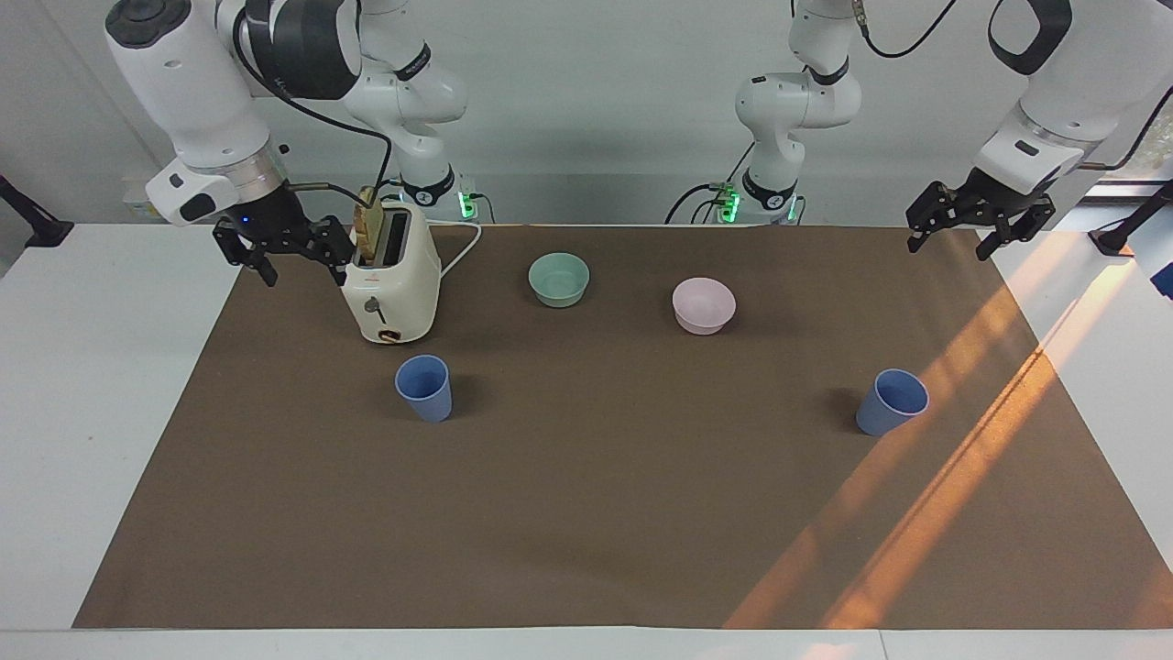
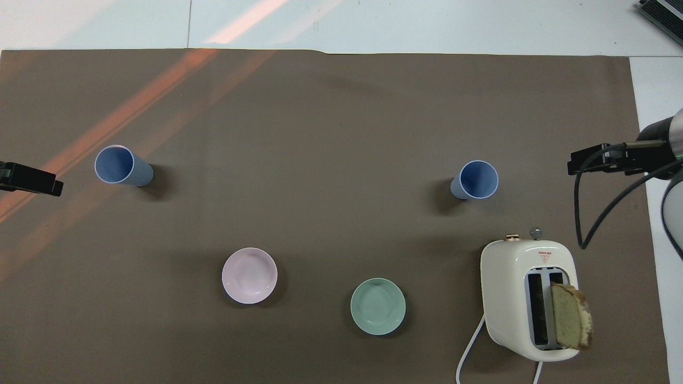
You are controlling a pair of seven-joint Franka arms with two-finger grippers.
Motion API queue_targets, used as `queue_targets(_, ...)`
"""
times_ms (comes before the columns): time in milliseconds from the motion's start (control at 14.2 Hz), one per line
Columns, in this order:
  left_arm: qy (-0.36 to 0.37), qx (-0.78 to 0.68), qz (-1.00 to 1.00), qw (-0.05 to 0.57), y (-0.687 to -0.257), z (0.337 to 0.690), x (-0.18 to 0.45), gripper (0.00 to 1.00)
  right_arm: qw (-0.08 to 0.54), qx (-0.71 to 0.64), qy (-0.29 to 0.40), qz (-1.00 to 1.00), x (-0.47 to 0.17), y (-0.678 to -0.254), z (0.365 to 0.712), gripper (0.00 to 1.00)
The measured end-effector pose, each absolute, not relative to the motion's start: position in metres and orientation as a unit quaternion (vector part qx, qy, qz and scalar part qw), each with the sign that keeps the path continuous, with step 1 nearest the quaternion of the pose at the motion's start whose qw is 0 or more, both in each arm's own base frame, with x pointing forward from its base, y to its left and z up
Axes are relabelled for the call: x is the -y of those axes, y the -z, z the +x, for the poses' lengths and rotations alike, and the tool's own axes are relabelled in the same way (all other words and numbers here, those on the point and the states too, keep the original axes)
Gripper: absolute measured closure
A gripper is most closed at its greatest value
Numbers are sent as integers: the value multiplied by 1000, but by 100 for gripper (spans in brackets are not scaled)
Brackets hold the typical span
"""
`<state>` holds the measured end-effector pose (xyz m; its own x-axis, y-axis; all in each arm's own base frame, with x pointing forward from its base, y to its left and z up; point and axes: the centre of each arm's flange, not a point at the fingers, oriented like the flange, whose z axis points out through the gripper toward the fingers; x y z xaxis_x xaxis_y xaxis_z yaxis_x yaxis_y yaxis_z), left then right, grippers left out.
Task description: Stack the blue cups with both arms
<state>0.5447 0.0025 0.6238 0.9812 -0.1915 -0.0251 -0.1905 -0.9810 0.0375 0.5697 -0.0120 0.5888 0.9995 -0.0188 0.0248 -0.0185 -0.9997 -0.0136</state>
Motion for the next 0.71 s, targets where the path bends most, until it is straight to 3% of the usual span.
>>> queue_targets(706, 13, 100, 995, 17, -624, 545, 2, 0, 7, -9, 12, -1000, 12, -589, 570, 0)
